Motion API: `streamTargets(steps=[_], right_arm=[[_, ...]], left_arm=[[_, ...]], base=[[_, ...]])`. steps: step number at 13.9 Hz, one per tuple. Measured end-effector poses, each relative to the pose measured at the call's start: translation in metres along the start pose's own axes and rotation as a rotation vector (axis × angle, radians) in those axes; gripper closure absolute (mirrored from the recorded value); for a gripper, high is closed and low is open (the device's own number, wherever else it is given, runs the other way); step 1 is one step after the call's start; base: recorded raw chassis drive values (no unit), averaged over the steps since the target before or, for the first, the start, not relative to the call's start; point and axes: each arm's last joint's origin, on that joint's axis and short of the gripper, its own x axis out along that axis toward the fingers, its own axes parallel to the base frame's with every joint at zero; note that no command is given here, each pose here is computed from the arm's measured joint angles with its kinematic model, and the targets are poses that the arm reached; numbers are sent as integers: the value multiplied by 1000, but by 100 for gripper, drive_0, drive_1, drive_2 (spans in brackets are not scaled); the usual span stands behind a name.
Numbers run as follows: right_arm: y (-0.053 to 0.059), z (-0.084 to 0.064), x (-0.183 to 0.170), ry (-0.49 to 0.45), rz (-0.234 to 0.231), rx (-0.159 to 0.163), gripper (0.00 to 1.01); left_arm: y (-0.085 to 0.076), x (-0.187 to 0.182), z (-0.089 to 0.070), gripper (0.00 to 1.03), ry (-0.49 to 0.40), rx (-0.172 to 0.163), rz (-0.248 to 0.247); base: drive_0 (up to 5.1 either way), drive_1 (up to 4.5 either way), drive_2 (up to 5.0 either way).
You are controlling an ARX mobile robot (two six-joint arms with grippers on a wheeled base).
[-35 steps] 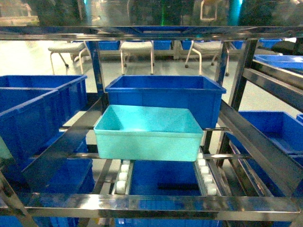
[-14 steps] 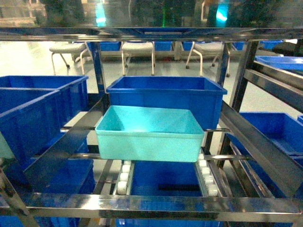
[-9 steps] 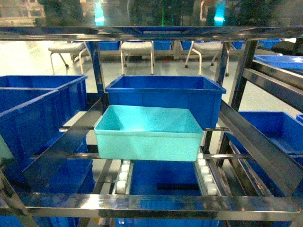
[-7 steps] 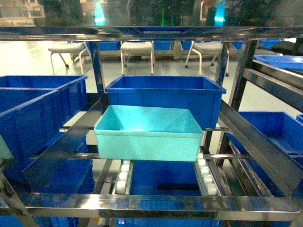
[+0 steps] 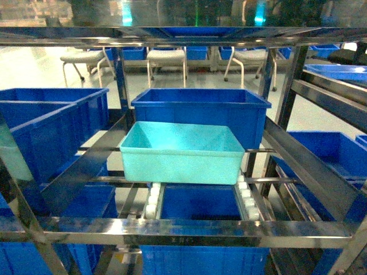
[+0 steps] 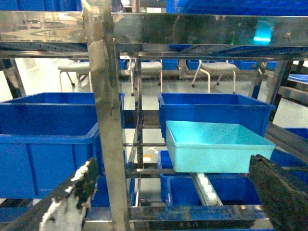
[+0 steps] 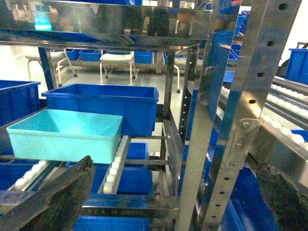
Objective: Organize blue bins on left shelf correctly
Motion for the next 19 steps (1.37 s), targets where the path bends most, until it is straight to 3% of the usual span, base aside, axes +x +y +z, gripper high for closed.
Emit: streamTargets(steps=[1,5,19], right_arm=[[0,0,0,1,0,0,4],[0,0,0,3,0,0,3],[0,0,0,0,0,0,3]], left_arm=[[0,0,0,3,1,0,0],[0,0,0,5,3,0,0],[0,0,0,5,0,0,0]], base=[[8,-425,441],[5,-428,439],[0,0,0]])
